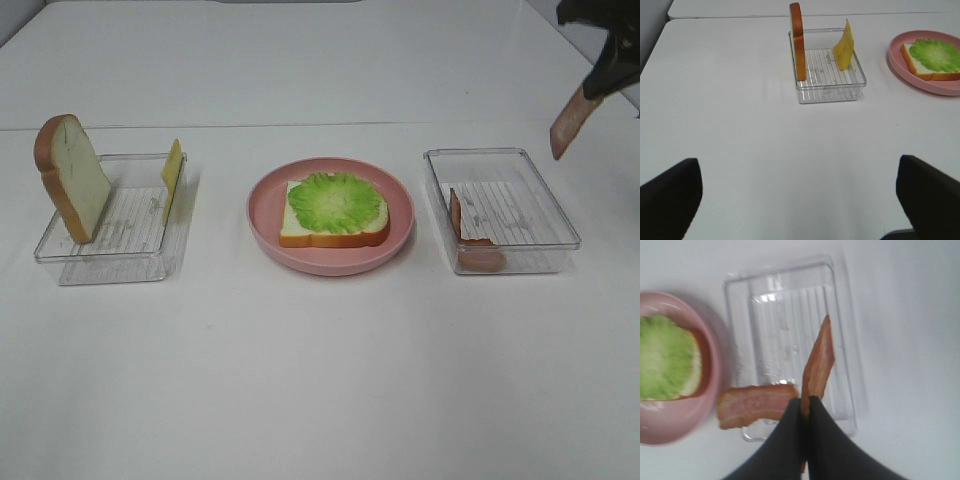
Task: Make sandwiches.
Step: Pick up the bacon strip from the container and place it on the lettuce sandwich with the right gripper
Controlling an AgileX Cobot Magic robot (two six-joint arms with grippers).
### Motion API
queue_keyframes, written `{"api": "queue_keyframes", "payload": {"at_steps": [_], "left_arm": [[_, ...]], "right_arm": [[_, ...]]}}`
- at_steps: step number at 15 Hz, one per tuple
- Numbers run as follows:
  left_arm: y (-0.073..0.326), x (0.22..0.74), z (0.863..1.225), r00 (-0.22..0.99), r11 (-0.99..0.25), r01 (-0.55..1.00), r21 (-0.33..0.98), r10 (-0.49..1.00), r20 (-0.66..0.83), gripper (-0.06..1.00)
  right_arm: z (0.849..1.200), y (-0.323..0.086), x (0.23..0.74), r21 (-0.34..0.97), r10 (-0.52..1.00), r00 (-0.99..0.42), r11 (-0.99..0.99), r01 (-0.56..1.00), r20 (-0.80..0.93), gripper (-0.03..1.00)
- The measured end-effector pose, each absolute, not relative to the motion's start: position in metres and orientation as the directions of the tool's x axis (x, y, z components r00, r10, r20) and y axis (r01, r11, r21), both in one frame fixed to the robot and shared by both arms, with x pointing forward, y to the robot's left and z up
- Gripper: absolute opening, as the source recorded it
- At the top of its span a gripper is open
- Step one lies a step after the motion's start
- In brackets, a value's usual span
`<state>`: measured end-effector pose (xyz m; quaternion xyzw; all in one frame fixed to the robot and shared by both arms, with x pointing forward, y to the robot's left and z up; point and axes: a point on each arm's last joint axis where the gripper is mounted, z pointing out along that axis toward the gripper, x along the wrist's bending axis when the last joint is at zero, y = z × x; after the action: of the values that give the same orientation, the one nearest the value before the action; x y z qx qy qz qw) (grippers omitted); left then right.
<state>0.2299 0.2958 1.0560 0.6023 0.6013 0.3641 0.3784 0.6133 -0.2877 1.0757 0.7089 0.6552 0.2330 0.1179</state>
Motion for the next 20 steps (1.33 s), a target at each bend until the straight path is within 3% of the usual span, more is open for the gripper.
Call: {"api": "queue_keyframes", "payload": {"at_steps": [3,4,7,11,14,20], "left_arm": [[0.296,0.230,1.056,0.012,0.009,0.449,0.894,1.000,-0.017,0.97],[0.296,0.230,1.056,0.012,0.009,0.449,0.894,1.000,-0.017,0.97],[0.296,0.230,1.056,0.012,0.009,0.449,0.894,1.000,-0.017,0.97],[0.296,0.230,1.056,0.012,0.009,0.449,0.894,1.000,-0.017,0.97],[0.296,0.230,1.056,0.012,0.009,0.449,0.894,1.000,-0.017,0.97],[0.296,0.230,1.056,0.012,0.009,0.449,0.894,1.000,-0.017,0.97]], "right_arm": [[1.100,-0.260,0.620,0.533,0.962,-0.063,-0.092,0.841,0.264,0.03],[1.111,-0.213,0.622,0.555,0.921,-0.189,-0.035,0.831,0.341,0.03],[1.101,-0.168,0.627,0.544,0.879,-0.275,0.021,0.839,0.389,0.03],[1.054,-0.091,0.645,0.471,0.809,-0.351,0.106,0.876,0.471,0.03],[1.033,-0.059,0.648,0.446,0.786,-0.386,0.158,0.881,0.483,0.03],[0.981,-0.047,0.659,0.384,0.817,-0.389,0.226,0.895,0.426,0.03]]}}
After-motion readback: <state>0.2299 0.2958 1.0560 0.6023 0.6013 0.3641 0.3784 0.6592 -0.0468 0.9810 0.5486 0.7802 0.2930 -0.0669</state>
